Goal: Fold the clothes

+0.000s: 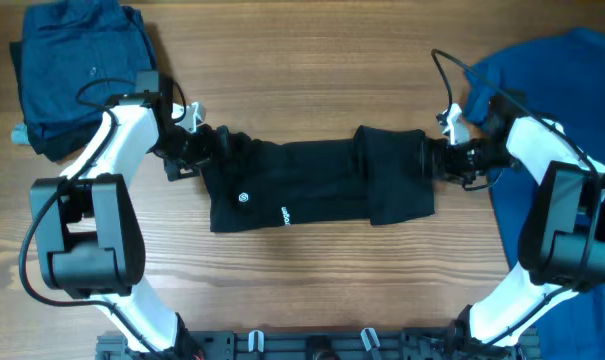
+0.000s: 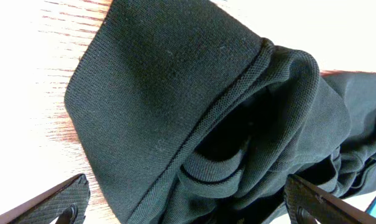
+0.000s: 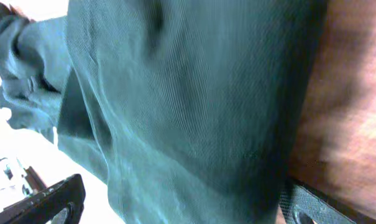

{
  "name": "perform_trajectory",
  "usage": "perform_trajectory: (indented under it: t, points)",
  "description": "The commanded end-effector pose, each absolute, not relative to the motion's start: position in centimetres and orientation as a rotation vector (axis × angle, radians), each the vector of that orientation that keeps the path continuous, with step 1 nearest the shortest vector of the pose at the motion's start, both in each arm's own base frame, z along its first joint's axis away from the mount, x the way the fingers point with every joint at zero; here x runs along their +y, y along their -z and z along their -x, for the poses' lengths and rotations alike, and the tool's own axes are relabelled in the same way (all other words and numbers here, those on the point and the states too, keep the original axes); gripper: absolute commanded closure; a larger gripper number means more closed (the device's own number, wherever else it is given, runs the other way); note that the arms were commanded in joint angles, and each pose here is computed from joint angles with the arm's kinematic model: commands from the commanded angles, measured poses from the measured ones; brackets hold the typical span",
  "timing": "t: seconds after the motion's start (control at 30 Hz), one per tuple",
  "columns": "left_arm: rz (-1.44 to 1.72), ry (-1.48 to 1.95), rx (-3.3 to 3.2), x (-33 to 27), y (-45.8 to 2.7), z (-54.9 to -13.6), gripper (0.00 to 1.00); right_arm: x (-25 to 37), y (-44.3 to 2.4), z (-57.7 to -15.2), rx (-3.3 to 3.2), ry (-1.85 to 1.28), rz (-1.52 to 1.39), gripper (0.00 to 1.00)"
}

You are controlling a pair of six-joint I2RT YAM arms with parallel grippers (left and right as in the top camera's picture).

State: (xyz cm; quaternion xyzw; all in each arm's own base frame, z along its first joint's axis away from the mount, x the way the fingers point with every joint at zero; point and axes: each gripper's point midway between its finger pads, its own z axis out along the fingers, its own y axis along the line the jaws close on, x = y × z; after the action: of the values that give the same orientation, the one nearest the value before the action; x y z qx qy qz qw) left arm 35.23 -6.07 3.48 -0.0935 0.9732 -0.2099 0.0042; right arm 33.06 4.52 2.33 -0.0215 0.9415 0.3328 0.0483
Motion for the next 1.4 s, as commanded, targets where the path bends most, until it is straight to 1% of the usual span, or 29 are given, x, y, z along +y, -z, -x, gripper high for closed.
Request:
perform_trajectory:
  t: [0.0,0.03,0.07,0.1,0.13,0.23,0.3,0.33,0.37,0.43,0.53,0.67,0.83,0.93,1.1,1.3,1.37]
  points:
    - [0.262,0.693,3.048,-6.3,-3.4,-35.2,0.0,5.4,-1.7,-31.8,2.875,-1.097,-0.003,0.0]
    - [0.262,0.693,3.048,-6.3,-3.4,-35.2,0.0,5.5,-1.4,-31.5,2.879,-1.101,-0.009,0.01]
    - [0.262,0.693,3.049,-6.3,-3.4,-35.2,0.0,5.5,-1.2,-31.3,2.879,-1.1,-0.009,0.04]
    - [0.262,0.693,3.048,-6.3,-3.4,-35.2,0.0,5.5,-1.0,-31.2,2.879,-1.1,-0.009,0.1]
    - [0.262,0.693,3.048,-6.3,-3.4,-35.2,0.0,5.5,-1.0,-31.2,2.879,-1.101,-0.009,0.19]
    - [0.262,0.693,3.048,-6.3,-3.4,-35.2,0.0,5.5,-1.0,-31.4,2.881,-1.097,-0.041,0.51]
    - [0.262,0.693,3.048,-6.3,-3.4,-35.2,0.0,4.5,-0.2,-31.6,2.937,-1.001,-0.157,0.78]
    - [0.262,0.693,3.048,-6.3,-3.4,-35.2,0.0,4.2,0.0,-31.6,2.953,-0.976,-0.193,0.88]
    - [0.262,0.693,3.048,-6.3,-3.4,-35.2,0.0,4.1,0.0,-31.7,2.958,-0.968,-0.22,0.96]
    - [0.262,0.693,3.049,-6.3,-3.4,-35.2,0.0,3.7,-0.1,-32.0,2.971,-0.93,-0.256,0.96]
    - [0.264,0.693,3.053,-6.3,-3.4,-35.1,0.0,1.2,-0.2,-32.2,3.064,-0.706,-0.333,0.96]
    - [0.265,0.693,3.054,-6.3,-3.4,-35.0,0.0,-2.4,-2.7,-33.5,3.129,-0.391,-0.406,0.96]
    - [0.264,0.693,3.054,-6.3,-3.4,-35.1,0.0,-3.5,-5.5,-34.0,3.121,-0.243,-0.51,0.96]
    - [0.263,0.693,3.047,-6.3,-3.4,-35.2,0.0,-2.2,-6.0,-34.1,3.123,-0.134,-0.434,0.96]
    - [0.267,0.693,3.045,-6.3,-3.4,-35.3,0.0,4.2,-5.9,-34.5,3.124,-0.037,-0.238,0.96]
    - [0.267,0.693,3.045,-6.3,-3.4,-35.3,0.0,10.2,-5.9,-33.8,3.113,-0.056,-0.071,0.96]
    - [0.268,0.693,3.045,-6.3,-3.4,-35.3,0.0,11.2,-5.9,-33.7,3.111,-0.066,-0.071,0.96]
